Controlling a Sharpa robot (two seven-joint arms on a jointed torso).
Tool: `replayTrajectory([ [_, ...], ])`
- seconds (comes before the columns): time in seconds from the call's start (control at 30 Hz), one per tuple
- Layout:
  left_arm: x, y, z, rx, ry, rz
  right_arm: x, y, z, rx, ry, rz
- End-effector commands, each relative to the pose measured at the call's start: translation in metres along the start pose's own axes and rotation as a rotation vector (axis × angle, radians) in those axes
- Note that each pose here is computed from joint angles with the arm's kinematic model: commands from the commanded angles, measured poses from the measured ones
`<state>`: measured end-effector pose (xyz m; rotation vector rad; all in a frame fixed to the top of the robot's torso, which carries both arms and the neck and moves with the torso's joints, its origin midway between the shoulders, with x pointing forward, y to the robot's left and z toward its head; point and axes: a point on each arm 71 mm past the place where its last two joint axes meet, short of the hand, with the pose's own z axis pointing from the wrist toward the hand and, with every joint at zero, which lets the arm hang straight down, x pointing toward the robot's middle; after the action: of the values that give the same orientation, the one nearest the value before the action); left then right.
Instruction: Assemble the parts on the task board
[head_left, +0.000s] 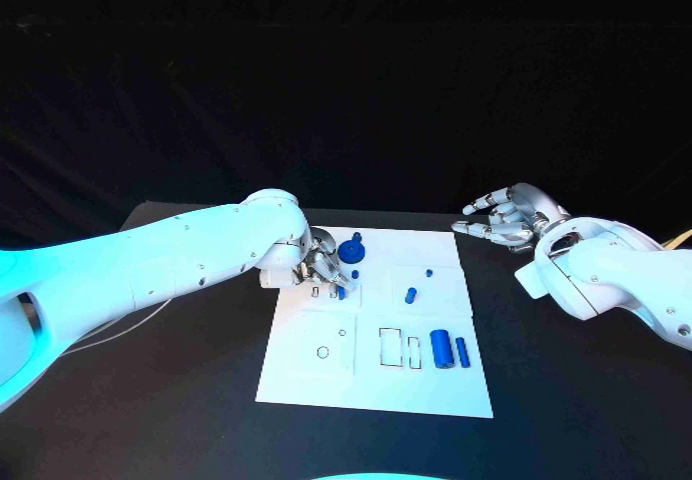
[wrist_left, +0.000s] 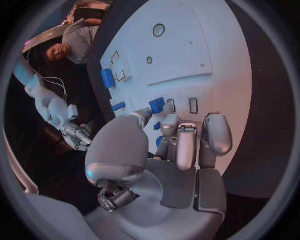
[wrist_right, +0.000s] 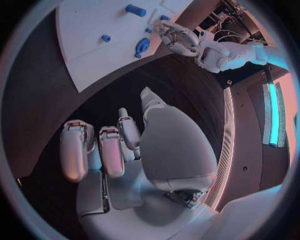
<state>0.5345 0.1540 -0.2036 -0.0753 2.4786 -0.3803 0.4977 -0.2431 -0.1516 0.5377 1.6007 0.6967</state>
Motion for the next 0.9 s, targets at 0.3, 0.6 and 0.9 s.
replayTrajectory([
  [0.3, 0.0008, -0.0009, -0.0003, 0.018, 0.010, -0.039, 0.0008, 0.0001, 0.0009, 0.002, 0.005, -0.004],
  [0.6, -0.0001, 0.0021, -0.0014, 0.035, 0.011, -0.109, 0.0008, -0.0006, 0.0015, 0.004, 0.005, -0.005],
  [0.9, -0.0002, 0.0062, -0.0052, 0.054, 0.029, -0.162, 0.0000, -0.0012, 0.0012, 0.003, -0.003, -0.004],
])
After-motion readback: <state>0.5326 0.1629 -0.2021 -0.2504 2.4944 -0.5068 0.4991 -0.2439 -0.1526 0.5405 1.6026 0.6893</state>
